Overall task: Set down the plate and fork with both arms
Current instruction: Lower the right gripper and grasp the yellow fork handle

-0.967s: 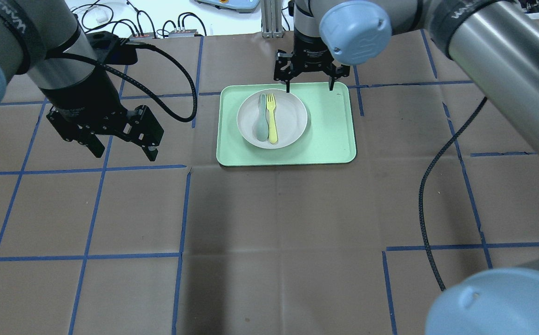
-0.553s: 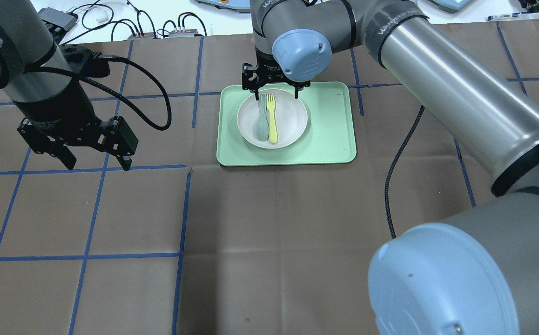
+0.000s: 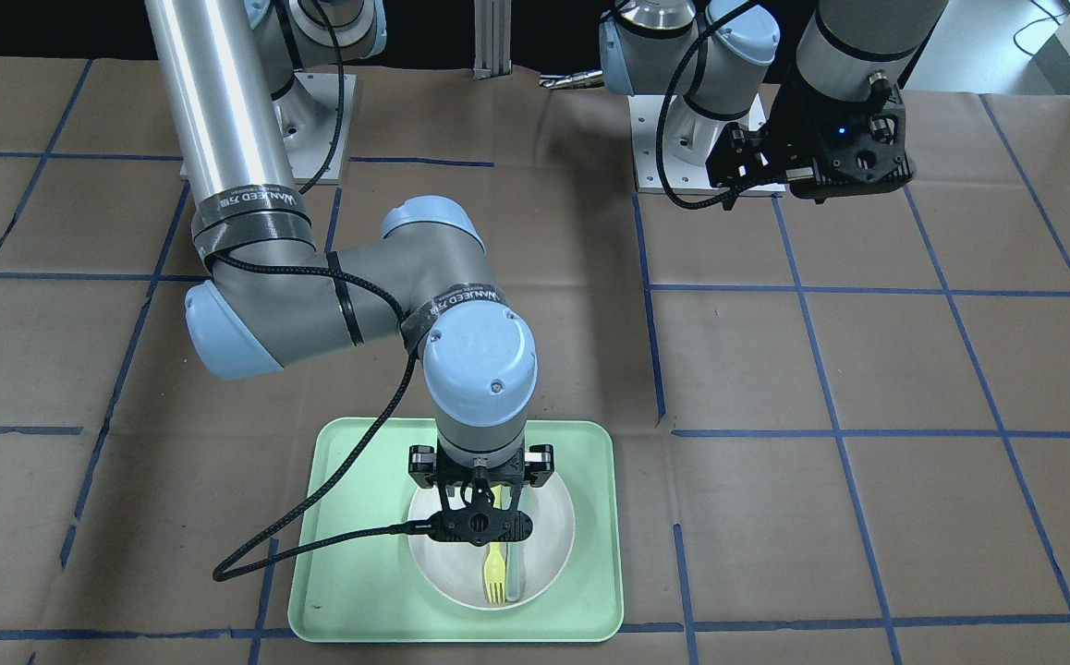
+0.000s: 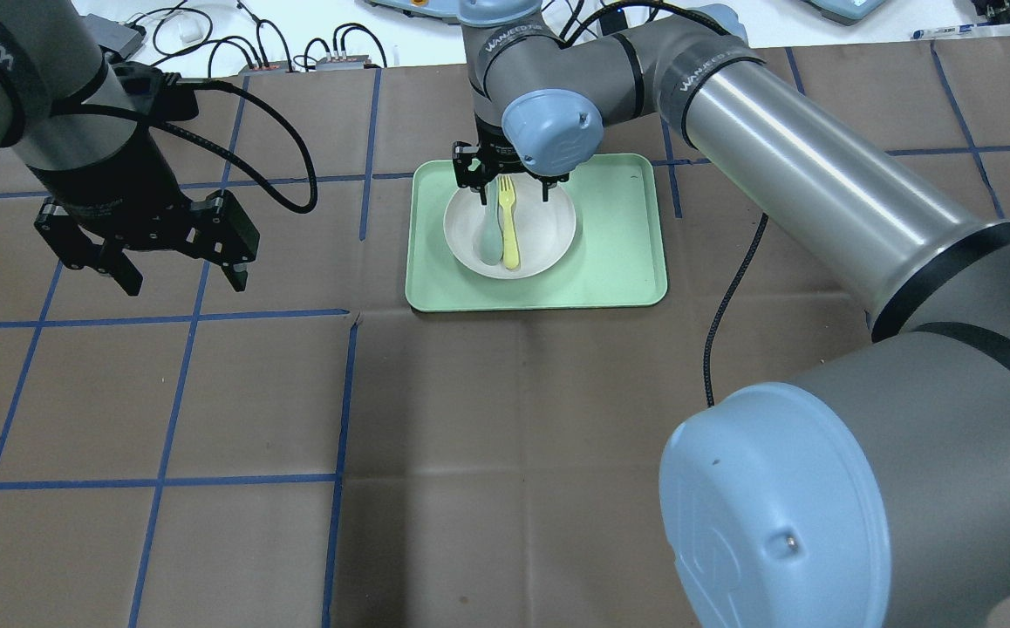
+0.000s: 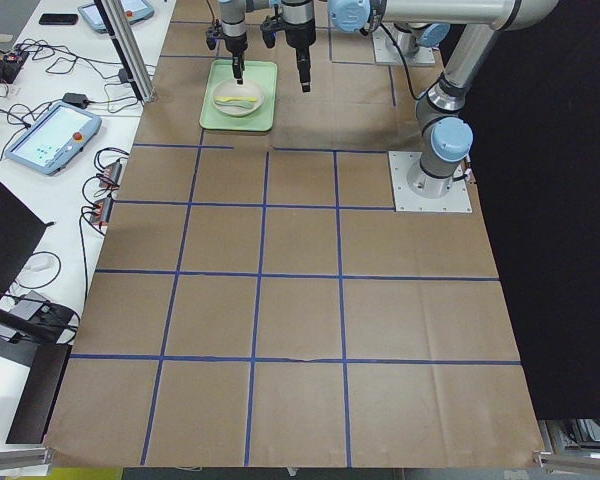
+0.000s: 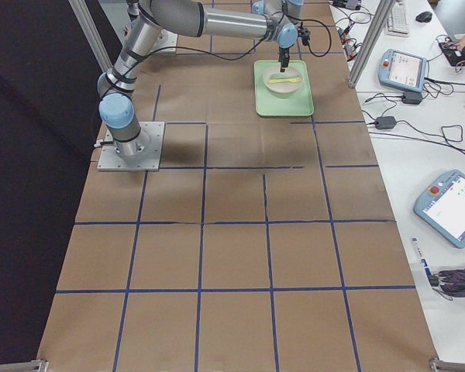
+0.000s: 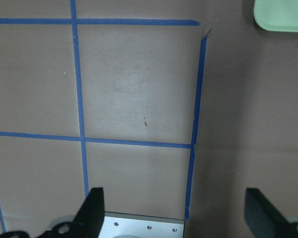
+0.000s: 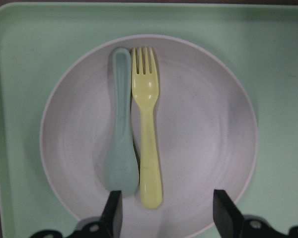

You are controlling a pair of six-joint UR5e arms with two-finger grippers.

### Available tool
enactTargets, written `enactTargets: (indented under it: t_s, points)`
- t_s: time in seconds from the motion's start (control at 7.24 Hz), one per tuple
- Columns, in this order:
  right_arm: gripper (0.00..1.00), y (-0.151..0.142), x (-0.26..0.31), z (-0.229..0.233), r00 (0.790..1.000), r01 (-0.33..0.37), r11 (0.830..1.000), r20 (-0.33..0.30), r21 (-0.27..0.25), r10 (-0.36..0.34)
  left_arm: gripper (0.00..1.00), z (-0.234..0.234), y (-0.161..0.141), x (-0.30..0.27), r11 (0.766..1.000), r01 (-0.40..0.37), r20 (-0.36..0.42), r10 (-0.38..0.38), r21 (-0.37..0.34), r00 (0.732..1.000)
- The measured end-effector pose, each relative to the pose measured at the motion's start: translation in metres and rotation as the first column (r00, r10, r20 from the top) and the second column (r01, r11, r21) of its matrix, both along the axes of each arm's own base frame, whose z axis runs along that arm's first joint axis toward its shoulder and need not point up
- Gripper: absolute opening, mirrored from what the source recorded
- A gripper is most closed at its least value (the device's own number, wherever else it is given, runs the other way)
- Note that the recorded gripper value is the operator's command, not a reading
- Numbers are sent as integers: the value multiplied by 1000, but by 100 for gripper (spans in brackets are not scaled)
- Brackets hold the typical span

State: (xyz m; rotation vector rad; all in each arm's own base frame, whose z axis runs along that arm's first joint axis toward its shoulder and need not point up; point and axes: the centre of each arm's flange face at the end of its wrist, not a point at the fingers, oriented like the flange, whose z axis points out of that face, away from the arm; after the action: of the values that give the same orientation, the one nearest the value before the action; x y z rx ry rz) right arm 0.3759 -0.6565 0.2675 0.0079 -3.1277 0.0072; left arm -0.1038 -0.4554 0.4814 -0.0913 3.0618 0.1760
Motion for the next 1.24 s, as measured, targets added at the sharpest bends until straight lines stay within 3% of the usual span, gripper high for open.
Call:
enactTargets:
  t_s: [0.55,1.24]
  points:
    - [49,-7,3,-35,1000,3,1000,-7,19,-3,100,-8,-6,-11,999,34,-37,-34,5,999]
    - [48,-11,6,-58,1000,-3,1000,-7,24,3,100,-15,-8,-23,996,86,-53,-85,7,995]
